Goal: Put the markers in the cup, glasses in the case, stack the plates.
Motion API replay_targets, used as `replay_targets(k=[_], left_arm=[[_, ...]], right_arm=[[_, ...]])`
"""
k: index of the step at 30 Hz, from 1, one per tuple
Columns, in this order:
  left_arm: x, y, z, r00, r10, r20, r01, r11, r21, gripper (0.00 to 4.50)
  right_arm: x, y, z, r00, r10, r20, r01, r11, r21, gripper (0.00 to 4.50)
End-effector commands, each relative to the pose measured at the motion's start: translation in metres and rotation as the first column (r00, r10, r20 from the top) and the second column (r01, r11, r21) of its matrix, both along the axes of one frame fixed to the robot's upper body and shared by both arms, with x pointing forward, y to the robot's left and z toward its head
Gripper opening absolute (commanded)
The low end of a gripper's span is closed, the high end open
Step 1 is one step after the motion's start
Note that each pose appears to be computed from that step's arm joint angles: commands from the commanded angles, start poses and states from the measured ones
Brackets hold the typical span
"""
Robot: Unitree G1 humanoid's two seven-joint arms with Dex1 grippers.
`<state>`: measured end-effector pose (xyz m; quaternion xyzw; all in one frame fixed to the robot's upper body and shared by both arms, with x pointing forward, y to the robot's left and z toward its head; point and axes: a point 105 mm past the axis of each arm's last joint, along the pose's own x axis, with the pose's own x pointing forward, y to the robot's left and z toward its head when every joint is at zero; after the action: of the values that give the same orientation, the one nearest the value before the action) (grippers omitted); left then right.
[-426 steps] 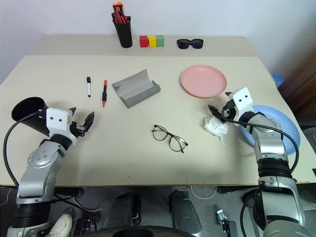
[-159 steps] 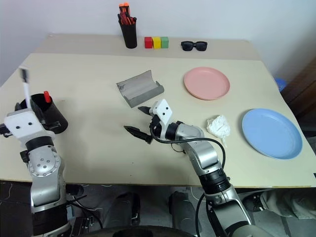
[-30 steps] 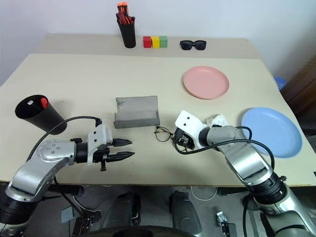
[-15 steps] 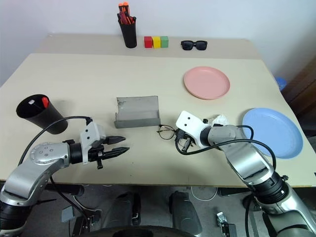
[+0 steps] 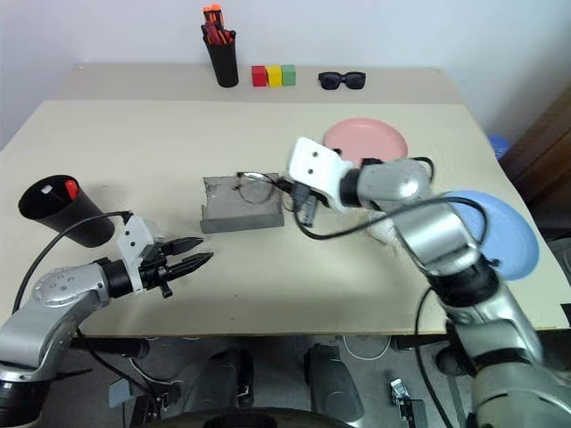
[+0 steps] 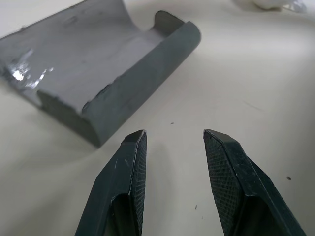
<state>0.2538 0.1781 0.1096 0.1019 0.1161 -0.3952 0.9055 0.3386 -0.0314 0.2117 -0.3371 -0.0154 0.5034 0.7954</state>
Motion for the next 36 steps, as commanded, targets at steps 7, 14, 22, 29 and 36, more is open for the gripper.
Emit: replay_targets(k=[7,14,22,29,36], left_arm=[[-0.02,0.017,0.016,0.994,0.079,0.07,-0.08,0.997,0.007,1.84],[-0.023,0.016,0.017,0.993,0.096,0.075,-0.097,0.995,0.013,1.84],[-0.012,0.01,0.018,0.993,0.074,0.091,-0.076,0.997,0.015,1.84],[-0.002,0.003,0.03,0.989,0.079,0.129,-0.075,0.997,-0.036,1.84],[0.029,-0.006,0.06,0.976,0.156,0.154,-0.125,0.973,-0.193,0.4]], right_arm=[[0.035,0.046,-0.026,0.996,0.064,0.068,-0.059,0.995,-0.083,0.04],[0.031,0.035,-0.043,0.997,0.071,0.011,-0.069,0.99,-0.123,0.04],[0.025,0.036,-0.049,0.996,0.087,-0.025,-0.089,0.989,-0.116,1.0],[0.027,0.033,-0.028,0.996,0.072,0.046,-0.069,0.995,-0.067,3.97],[0.019,0.002,-0.007,0.995,0.035,0.093,-0.036,0.999,0.005,4.03]])
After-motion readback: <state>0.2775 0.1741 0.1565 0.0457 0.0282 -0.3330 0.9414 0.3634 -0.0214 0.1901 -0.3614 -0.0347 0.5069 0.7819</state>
